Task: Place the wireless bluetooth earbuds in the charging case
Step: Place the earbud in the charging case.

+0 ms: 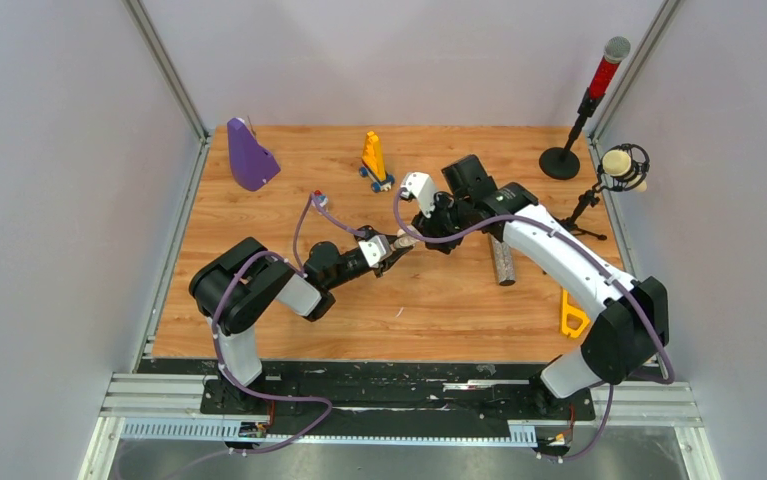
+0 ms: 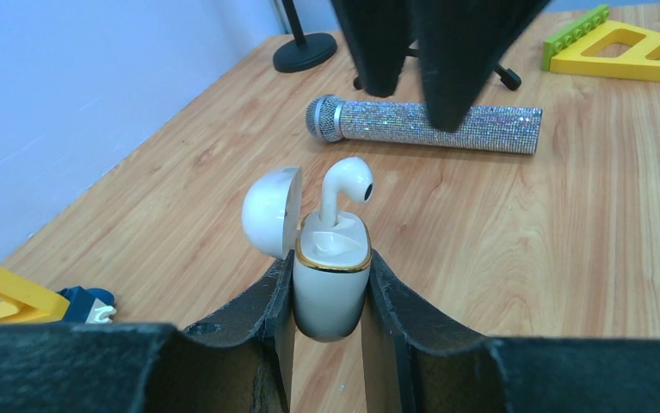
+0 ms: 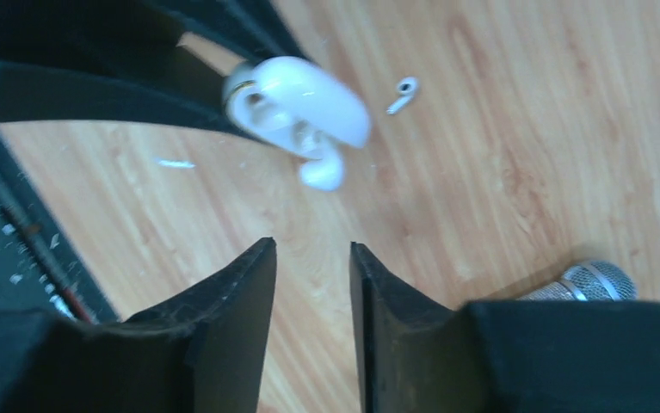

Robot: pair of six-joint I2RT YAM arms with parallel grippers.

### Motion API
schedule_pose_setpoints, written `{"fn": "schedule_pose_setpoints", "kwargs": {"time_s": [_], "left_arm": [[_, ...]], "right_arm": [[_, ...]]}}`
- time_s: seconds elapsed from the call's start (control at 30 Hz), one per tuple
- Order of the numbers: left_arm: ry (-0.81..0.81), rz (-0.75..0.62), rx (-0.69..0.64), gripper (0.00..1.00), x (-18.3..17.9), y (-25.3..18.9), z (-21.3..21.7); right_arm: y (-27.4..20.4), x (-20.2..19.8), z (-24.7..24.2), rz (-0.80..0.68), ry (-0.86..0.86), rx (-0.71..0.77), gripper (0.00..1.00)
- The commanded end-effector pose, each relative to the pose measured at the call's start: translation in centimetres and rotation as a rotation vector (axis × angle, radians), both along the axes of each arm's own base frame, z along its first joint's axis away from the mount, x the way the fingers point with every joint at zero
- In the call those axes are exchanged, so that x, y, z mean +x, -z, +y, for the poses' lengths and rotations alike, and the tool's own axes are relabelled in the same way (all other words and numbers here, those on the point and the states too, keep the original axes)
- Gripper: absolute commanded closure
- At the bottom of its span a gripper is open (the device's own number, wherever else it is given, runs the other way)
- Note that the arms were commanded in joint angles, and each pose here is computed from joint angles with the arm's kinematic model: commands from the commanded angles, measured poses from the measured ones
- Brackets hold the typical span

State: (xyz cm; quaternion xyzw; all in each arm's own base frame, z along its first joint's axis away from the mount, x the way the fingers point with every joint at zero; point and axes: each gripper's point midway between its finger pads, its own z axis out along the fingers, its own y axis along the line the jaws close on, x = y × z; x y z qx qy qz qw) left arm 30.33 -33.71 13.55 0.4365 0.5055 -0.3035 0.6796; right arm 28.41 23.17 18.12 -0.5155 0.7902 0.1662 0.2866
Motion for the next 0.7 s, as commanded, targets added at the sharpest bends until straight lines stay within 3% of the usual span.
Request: {"fn": "schedule_pose_setpoints", "kwargs": {"time_s": [0.0, 0.67], "left_arm": [[0.002, -0.118, -0.07, 1.0, -0.3, -3.7, -0.1], [0.002, -0.123, -0.07, 1.0, -0.3, -3.9, -0.1]], "right_arm": [[-1.0, 4.9, -0.4, -0.19, 0.107, 0.022, 0.68], [1.7, 4.4, 1.9, -0.041, 0.084, 0.123, 0.78]]}}
